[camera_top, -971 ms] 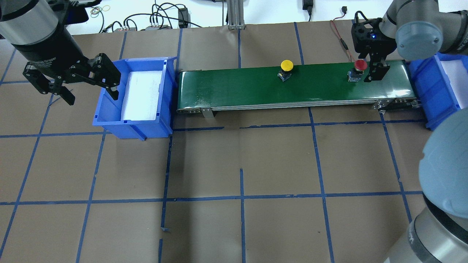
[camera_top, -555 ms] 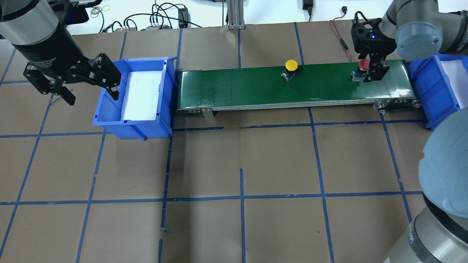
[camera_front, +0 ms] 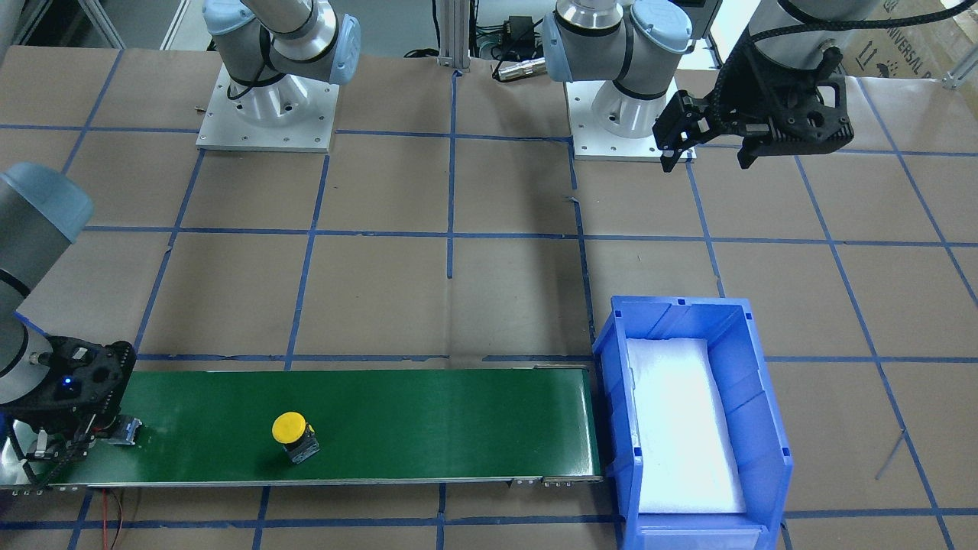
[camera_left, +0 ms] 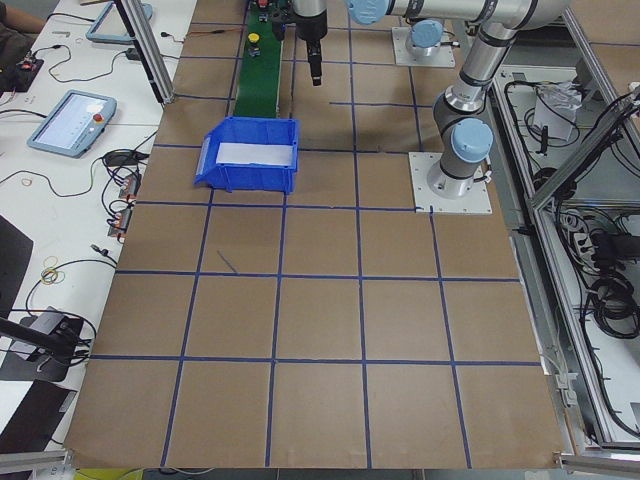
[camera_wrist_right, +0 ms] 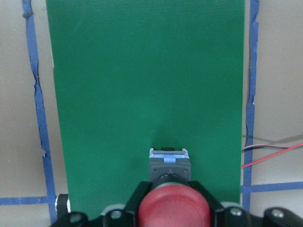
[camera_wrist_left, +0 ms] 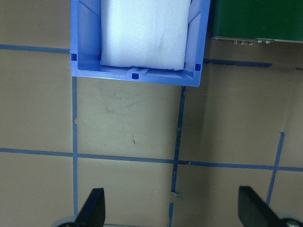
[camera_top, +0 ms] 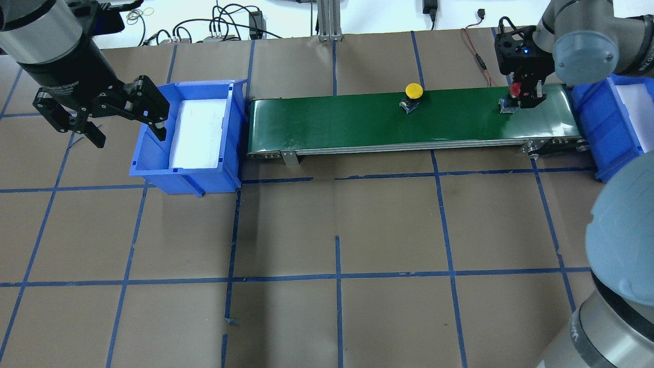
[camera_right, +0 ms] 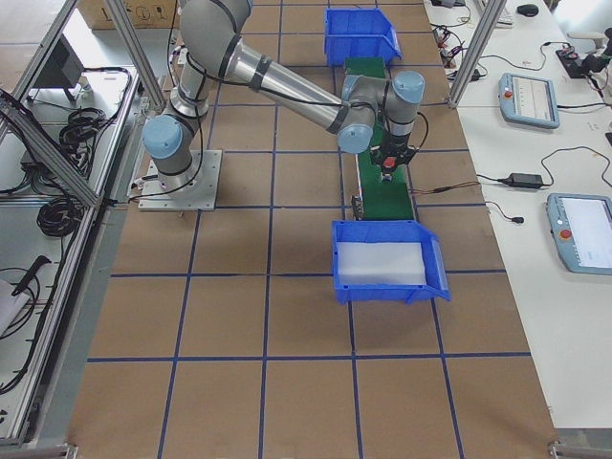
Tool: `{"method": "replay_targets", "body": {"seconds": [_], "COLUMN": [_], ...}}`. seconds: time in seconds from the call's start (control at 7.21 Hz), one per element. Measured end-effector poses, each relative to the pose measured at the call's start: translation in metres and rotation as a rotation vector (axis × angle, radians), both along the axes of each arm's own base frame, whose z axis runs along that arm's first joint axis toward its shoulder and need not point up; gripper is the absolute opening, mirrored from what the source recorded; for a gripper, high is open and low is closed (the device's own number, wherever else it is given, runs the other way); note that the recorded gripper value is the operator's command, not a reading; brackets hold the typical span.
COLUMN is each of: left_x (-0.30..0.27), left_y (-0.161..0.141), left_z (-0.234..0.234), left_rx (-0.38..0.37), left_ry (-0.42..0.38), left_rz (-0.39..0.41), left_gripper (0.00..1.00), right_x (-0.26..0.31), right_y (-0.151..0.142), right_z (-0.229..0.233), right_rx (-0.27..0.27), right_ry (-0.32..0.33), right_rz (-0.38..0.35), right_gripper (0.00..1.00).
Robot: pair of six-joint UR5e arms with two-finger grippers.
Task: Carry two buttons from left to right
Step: 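Lift the red button and carry it into the far blue bin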
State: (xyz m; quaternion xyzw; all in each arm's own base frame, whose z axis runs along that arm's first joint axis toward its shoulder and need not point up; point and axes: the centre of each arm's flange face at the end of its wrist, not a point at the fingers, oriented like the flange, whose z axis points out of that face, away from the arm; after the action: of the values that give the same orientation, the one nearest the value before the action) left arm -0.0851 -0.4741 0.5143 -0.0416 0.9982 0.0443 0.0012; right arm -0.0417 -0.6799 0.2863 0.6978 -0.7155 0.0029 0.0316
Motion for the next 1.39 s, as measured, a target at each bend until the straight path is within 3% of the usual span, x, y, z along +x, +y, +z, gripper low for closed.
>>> {"method": "replay_targets", "body": {"seconds": [0.42, 0.83, 1.11, 1.39], "left_x": [0.0, 0.001, 0.001, 0.001], "left_y": [0.0, 0.0, 0.0, 0.0], "left_z": [0.0, 0.001, 0.001, 0.001], "left_rx": [0.0, -0.002, -0.003, -0.003], "left_ry": [0.0, 0.0, -0.001, -0.001], "left_rz": [0.0, 0.0, 0.001, 0.001], "left_gripper": [1.0, 1.0, 1.0, 1.0], "right_x": [-0.011, -0.139, -0.215, -0.278], "right_y": [-0.002, 0.011, 0.027, 0.035], "right_z": [0.026, 0.093, 0.108, 0.078], "right_rx": [-0.044, -0.153, -0.171, -0.159], "right_ry": [0.016, 0.028, 0.044, 0.037], "right_rz": [-0.015, -0.151, -0.143, -0.103], "right_gripper": [0.08, 0.08, 0.08, 0.08]}}
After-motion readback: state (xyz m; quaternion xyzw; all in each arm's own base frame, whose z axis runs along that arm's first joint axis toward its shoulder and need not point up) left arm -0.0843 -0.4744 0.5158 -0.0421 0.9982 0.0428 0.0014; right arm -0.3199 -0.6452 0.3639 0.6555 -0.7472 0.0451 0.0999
